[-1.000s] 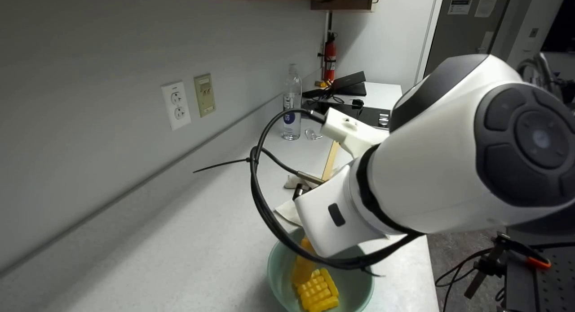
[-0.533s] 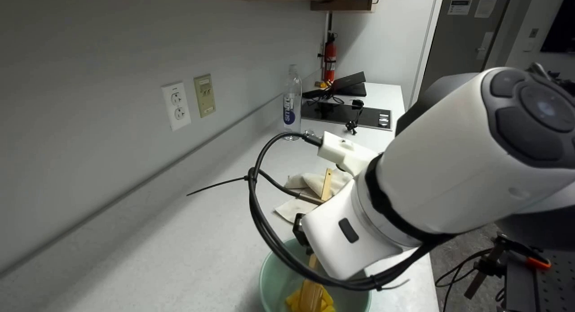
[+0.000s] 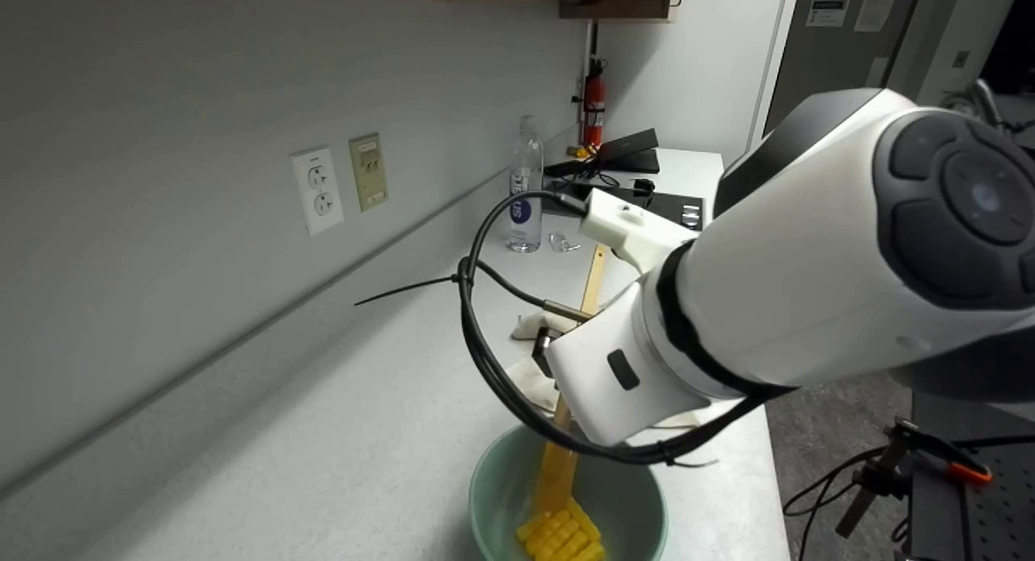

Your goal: Use the spatula to stir the contents of the blue bowl

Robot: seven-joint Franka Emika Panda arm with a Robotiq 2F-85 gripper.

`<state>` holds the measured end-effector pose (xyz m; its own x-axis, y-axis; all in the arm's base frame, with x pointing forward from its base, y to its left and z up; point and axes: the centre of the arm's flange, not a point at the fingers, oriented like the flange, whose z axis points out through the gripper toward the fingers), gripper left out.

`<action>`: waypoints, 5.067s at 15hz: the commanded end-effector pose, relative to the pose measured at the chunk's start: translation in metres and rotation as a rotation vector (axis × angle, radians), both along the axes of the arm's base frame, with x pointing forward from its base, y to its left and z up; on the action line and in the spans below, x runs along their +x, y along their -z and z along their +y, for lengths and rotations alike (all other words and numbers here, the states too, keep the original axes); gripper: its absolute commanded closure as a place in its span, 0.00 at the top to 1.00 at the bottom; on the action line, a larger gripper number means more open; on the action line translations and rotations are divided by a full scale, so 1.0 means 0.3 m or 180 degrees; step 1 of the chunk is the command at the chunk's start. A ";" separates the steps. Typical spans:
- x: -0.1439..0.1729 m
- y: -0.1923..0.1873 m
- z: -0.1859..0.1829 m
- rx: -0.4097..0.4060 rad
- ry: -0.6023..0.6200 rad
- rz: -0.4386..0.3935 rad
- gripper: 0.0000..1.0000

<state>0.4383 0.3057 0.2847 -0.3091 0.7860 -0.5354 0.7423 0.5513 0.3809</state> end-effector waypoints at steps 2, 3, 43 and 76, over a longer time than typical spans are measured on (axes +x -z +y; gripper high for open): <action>-0.004 -0.052 -0.019 -0.0362 0.0031 -0.0461 0.05; -0.004 -0.058 -0.023 -0.0409 0.0043 -0.0518 0.05; -0.005 -0.037 0.009 0.0230 0.0271 -0.0171 0.05; -0.043 0.026 0.064 -0.0321 0.0203 -0.0699 0.05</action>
<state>0.4298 0.3208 0.2746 -0.1048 0.7177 -0.6885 0.6771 0.5586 0.4791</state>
